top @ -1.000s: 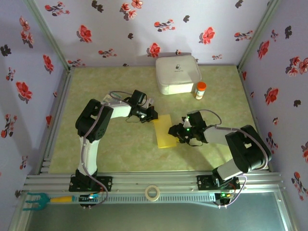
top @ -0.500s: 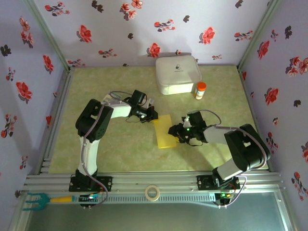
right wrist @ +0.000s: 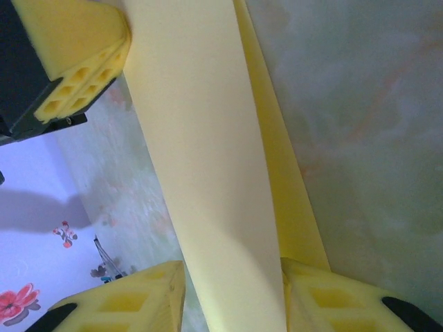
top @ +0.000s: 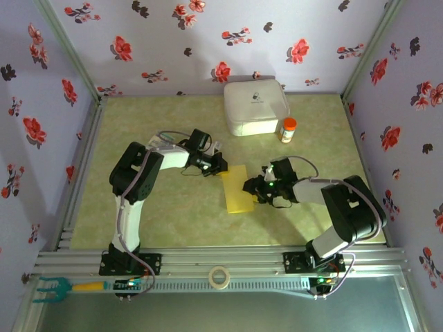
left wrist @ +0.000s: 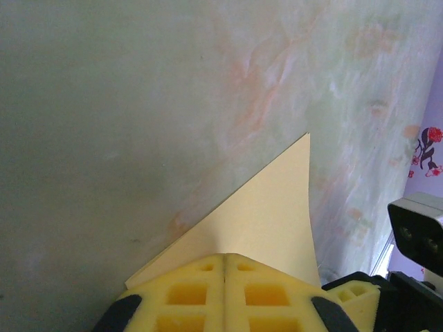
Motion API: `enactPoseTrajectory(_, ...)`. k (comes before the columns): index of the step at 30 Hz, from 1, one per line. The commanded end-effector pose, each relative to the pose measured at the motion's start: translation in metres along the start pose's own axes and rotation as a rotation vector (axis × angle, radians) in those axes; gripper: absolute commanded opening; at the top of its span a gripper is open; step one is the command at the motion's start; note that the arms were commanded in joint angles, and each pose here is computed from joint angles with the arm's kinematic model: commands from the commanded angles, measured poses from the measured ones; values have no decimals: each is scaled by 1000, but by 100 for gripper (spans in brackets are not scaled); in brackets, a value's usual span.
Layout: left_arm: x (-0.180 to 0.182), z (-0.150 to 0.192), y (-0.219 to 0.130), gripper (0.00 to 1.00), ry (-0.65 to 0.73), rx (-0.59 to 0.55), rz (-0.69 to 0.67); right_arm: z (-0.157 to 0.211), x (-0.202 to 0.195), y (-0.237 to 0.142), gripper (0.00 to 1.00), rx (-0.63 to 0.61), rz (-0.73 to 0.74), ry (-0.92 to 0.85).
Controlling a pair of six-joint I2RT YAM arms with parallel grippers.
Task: Fold a paper plane with a square sheet of paper (pick it up from the middle)
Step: Fold the triangle a second time at the center of the table.
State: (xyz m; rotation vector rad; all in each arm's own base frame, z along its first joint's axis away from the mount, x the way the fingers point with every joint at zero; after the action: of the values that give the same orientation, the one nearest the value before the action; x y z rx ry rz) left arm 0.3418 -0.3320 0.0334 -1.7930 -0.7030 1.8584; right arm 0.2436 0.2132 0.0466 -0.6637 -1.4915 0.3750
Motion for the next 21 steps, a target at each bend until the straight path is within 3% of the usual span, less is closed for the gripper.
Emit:
enactPoseTrajectory(1, 13, 7, 11, 5, -12, 49, -25, -10, 10, 0, 36, 3, -32, -47)
enactPoseTrajectory(8, 11, 8, 11, 5, -9, 56, -20, -14, 6, 5, 30, 22, -15, -52)
enactPoseTrajectory(14, 8, 10, 11, 6, -1, 57, -14, -15, 4, 6, 17, 21, -9, -54)
enactPoseTrajectory(21, -8, 7, 1, 13, 36, 41, 6, -16, 5, 7, 6, 20, -22, -51)
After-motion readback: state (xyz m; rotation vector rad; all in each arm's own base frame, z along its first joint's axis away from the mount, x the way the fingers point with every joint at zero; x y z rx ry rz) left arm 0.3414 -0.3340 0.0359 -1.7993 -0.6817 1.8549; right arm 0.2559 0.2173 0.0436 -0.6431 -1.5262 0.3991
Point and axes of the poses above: each hand's point on the last joint's axis, 136 mm out from that joint toward the fingers, its own y axis out along the fingers, its own x axis along the line the jaws close on, z = x × y, the point moved 2 cm from there along -y, back along the fingers, and after that the axes turned 8 degrees about -y, right-handed, at the moved point
